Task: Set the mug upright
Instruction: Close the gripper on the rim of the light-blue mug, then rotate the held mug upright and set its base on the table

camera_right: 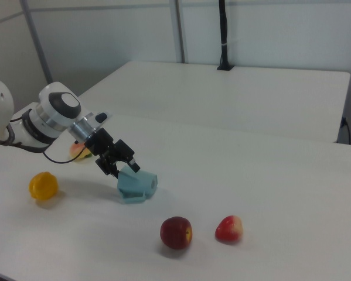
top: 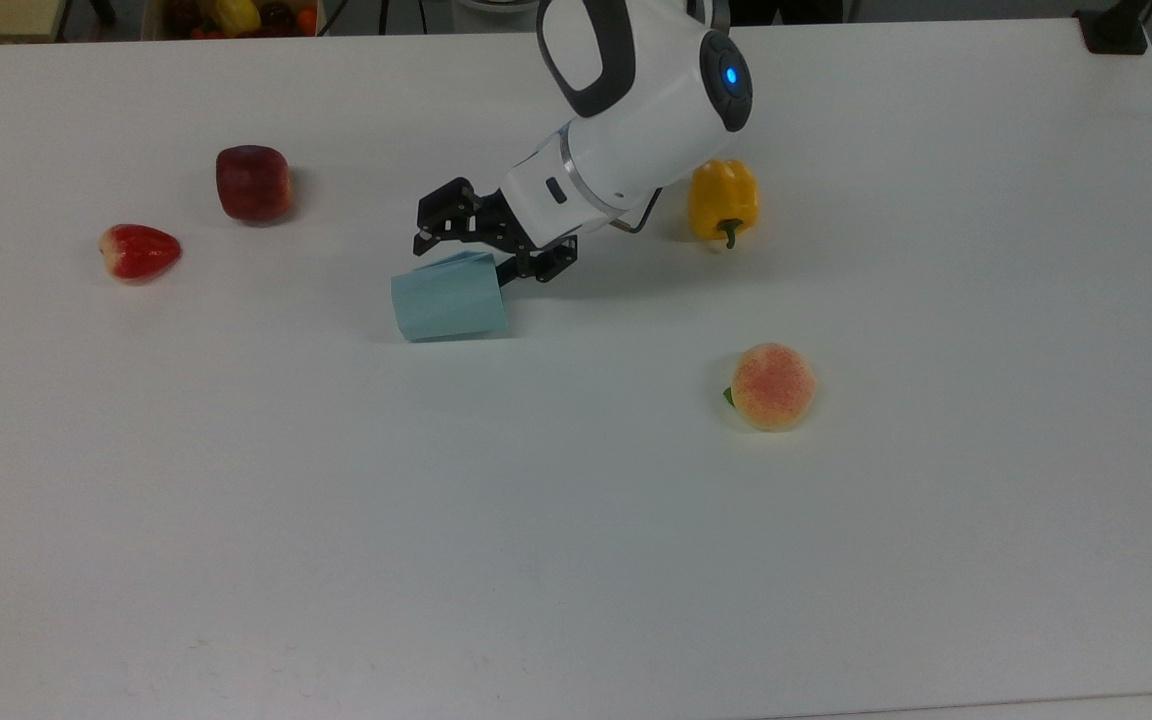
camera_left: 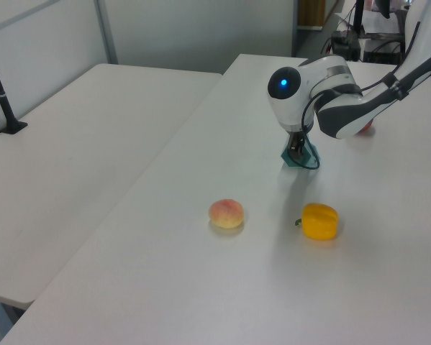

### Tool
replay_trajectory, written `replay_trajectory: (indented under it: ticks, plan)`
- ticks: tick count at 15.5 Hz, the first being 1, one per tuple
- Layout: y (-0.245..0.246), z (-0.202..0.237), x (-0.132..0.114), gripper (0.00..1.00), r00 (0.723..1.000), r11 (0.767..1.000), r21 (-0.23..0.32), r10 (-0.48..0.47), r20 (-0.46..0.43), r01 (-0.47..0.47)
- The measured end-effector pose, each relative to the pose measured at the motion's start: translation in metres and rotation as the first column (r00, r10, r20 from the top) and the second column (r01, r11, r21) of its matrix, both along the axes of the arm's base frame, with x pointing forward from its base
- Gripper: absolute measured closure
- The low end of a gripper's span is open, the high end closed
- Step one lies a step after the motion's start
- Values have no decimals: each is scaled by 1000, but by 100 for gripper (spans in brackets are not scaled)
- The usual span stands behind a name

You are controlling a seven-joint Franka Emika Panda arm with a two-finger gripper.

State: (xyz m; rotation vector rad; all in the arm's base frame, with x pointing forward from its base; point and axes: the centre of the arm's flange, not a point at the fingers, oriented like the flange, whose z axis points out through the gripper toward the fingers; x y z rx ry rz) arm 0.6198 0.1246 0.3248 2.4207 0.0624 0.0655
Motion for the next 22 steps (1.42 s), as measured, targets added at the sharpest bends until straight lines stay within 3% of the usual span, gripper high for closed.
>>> replay_trajectory:
  ticks: [4,7,10,13,14,18,20,22]
  plan:
    - [-17,-17,2,0,1000,1000,-18,2,-12,-2]
    - [-25,-27,3,6,1000,999,-30,11,-20,-12]
    - [-26,-26,3,38,1000,999,-41,16,-18,-17]
    - [-28,-14,5,61,1000,999,-35,12,2,-12]
    - [-28,-11,5,64,1000,1000,-28,5,6,-5]
    - [-32,12,10,72,999,995,89,-52,2,52]
    - [-33,31,16,90,998,980,190,-63,-18,66]
    - [-38,48,24,91,997,958,279,-65,-34,72]
